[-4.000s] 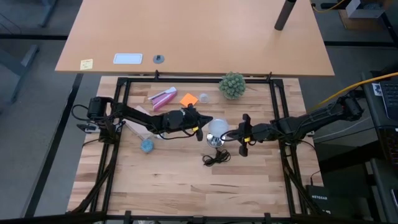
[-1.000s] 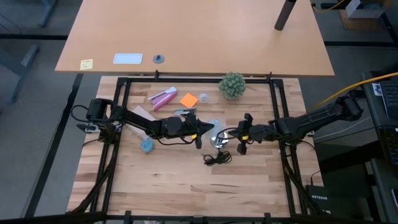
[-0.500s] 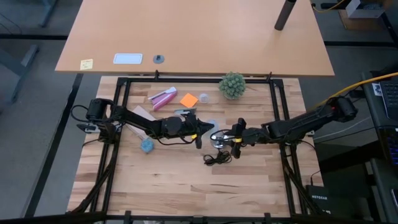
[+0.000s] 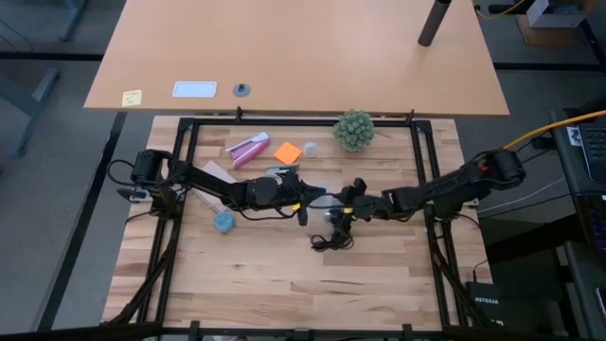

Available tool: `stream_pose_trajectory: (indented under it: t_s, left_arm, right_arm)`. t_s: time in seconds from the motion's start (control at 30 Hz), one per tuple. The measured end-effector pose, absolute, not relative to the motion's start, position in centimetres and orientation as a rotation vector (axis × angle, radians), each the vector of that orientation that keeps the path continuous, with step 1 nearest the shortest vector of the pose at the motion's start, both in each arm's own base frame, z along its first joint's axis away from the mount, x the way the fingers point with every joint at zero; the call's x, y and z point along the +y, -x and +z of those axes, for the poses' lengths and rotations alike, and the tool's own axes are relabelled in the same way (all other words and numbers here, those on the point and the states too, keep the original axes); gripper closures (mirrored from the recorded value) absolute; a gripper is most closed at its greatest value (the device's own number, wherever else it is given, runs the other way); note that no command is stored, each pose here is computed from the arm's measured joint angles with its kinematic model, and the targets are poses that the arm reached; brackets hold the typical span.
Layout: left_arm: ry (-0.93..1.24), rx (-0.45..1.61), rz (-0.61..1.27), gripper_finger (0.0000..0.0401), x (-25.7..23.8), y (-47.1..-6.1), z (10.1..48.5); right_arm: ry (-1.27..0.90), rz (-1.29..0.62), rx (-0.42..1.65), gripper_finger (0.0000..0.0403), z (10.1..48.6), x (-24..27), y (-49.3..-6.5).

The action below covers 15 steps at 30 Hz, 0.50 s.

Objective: Screw lightbulb
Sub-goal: Remove the lightbulb from the lamp

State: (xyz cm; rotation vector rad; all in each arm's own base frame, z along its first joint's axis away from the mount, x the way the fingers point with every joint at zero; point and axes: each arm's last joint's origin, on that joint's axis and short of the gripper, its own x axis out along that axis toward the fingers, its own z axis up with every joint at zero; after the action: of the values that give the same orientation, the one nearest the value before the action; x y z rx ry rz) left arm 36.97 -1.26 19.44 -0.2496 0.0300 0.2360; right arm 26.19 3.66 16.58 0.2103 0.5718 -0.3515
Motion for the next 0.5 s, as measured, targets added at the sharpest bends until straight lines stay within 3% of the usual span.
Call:
stream_pose_trajectory:
  t_s: [0.23, 0.5]
  left_arm:
    - [0.244, 0.037, 0.236, 0.0400, -1.27, -36.98, 19.32]
    - [0.243, 0.033, 0.232, 0.0400, -1.35, -36.97, 19.37]
  right_arm:
    - [-0.181, -0.363, 0.584, 0.0177, 16.22, 3.10, -26.41]
    - [-0.142, -0.334, 0.554, 0.0270, 16.61, 3.20, -26.61]
